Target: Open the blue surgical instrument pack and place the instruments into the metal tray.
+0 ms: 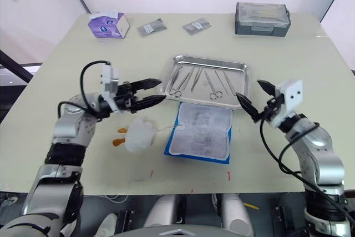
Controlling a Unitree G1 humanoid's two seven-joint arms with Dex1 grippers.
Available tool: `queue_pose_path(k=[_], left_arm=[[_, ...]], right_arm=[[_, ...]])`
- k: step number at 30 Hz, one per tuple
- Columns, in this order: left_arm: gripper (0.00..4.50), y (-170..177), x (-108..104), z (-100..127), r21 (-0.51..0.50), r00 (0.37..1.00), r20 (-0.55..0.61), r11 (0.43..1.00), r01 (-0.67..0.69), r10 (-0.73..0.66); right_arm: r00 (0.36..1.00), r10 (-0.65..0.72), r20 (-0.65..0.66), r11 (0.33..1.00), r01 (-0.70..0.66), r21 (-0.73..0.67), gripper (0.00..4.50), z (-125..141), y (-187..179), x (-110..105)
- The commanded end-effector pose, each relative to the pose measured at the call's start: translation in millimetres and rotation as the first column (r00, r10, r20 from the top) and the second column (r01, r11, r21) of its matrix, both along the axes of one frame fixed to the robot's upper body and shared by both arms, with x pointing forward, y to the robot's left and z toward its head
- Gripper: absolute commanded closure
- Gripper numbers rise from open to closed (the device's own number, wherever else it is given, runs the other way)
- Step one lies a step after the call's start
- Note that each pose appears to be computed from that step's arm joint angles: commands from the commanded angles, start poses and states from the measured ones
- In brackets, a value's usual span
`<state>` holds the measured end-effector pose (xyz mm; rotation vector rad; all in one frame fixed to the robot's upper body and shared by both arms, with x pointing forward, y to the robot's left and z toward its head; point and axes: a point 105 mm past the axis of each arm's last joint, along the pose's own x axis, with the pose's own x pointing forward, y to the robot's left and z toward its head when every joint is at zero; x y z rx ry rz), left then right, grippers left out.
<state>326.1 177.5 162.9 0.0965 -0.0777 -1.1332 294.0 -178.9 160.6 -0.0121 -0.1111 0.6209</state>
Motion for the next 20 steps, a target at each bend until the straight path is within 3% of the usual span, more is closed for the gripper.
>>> queue_pose_path(k=[1, 6, 12, 15, 20], left_arm=[[1.39, 30.8, -14.7, 9.3, 0.008, 0.993, 0.027, 0.993, -0.115, 0.115], [1.39, 67.1, -30.5, -2.4, 0.021, 0.966, -0.021, 0.966, -0.257, 0.257], [1.39, 117.7, -53.6, -29.6, 0.108, 0.867, -0.076, 0.868, -0.484, 0.493], [1.39, 132.6, -77.9, -50.1, 0.145, 0.826, -0.133, 0.835, -0.531, 0.548], [1.39, 133.4, -108.4, -67.3, 0.192, 0.836, -0.155, 0.846, -0.497, 0.526]], right_arm=[[0.999, 0.003, 0.04, 1.0, -0.003, -0.019, 0.03, 3.2, -18.5, -23.4], [0.999, -0.019, -0.033, 0.999, 0.018, -0.05, 0.03, -17.9, -39.3, -47.2], [0.991, -0.065, -0.118, 0.993, 0.053, -0.102, 0.03, -41.2, -65.9, -77.6], [0.985, -0.09, -0.147, 0.992, 0.075, -0.105, 0.03, -50.5, -80.2, -93.3], [0.976, -0.107, -0.19, 0.99, 0.087, -0.11, 0.03, -62.6, -95.6, -110.7]])
